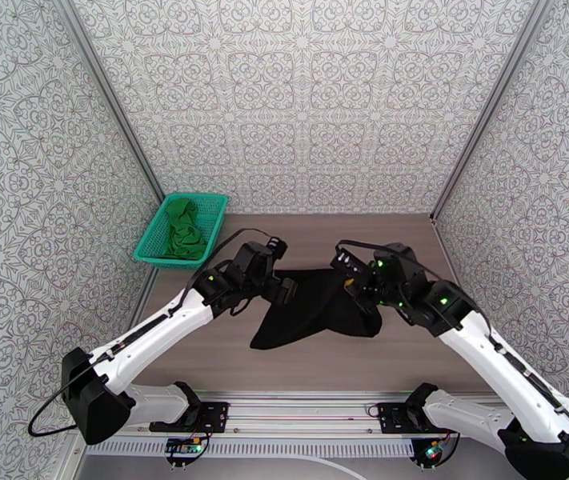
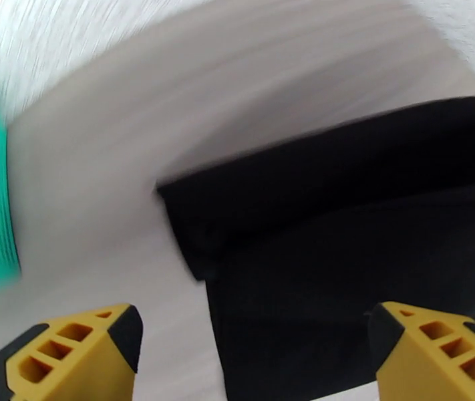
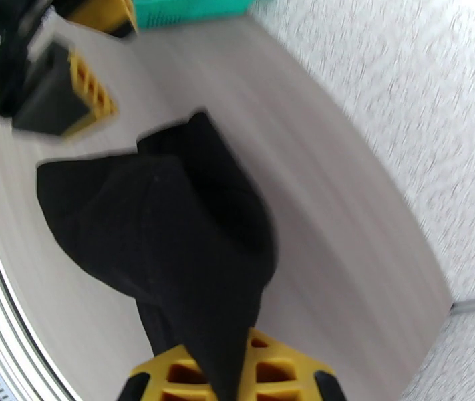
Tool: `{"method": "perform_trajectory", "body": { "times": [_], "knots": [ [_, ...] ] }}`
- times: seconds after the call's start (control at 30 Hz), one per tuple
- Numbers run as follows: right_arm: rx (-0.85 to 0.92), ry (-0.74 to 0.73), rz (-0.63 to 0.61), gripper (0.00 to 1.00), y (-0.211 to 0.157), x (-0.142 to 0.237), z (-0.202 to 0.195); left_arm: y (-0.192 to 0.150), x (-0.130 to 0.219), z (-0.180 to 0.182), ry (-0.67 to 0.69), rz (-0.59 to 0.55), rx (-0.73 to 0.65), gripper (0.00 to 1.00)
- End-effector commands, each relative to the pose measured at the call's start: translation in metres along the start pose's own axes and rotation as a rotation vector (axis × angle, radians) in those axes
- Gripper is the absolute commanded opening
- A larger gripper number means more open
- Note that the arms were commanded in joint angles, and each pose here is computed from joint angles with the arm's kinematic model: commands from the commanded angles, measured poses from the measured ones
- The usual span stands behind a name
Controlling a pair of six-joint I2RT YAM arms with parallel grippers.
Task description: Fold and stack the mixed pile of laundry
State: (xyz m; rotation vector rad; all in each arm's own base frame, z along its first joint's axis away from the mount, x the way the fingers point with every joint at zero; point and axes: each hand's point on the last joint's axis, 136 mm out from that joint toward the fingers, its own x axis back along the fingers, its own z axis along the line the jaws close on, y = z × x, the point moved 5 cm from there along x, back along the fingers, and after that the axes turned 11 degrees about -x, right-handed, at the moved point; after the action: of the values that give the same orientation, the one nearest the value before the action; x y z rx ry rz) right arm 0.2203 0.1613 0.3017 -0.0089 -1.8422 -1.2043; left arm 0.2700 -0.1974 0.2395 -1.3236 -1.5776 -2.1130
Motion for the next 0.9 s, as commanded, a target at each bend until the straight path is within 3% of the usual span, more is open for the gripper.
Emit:
{"method": "perform_trajectory", "body": {
  "times": [0.0, 0.07, 0.17, 0.37, 0.67, 0.87],
  "knots": [
    [-0.070, -0.028, -0.033, 0.00, -0.006, 0.002, -0.003, -0.024, -0.006, 0.022, -0.026, -0.007, 0.276, 0.87],
    [-0.081, -0.025, -0.028, 0.00, -0.012, 0.001, -0.002, -0.034, -0.016, 0.032, -0.099, -0.034, 0.385, 0.74],
    [-0.090, -0.018, -0.022, 0.00, -0.015, 0.001, 0.000, -0.042, -0.035, 0.038, -0.232, -0.040, 0.495, 0.67],
    [-0.091, -0.022, -0.015, 0.00, -0.018, 0.001, 0.000, -0.052, -0.078, 0.023, -0.409, 0.055, 0.526, 0.71],
    [-0.094, -0.021, -0.065, 0.00, -0.016, 0.016, 0.000, -0.087, -0.124, 0.008, -0.406, 0.202, 0.522, 0.81],
    [-0.095, -0.018, -0.082, 0.00, -0.015, 0.019, 0.001, -0.089, -0.134, -0.017, -0.453, 0.242, 0.474, 0.77]
  ]
}}
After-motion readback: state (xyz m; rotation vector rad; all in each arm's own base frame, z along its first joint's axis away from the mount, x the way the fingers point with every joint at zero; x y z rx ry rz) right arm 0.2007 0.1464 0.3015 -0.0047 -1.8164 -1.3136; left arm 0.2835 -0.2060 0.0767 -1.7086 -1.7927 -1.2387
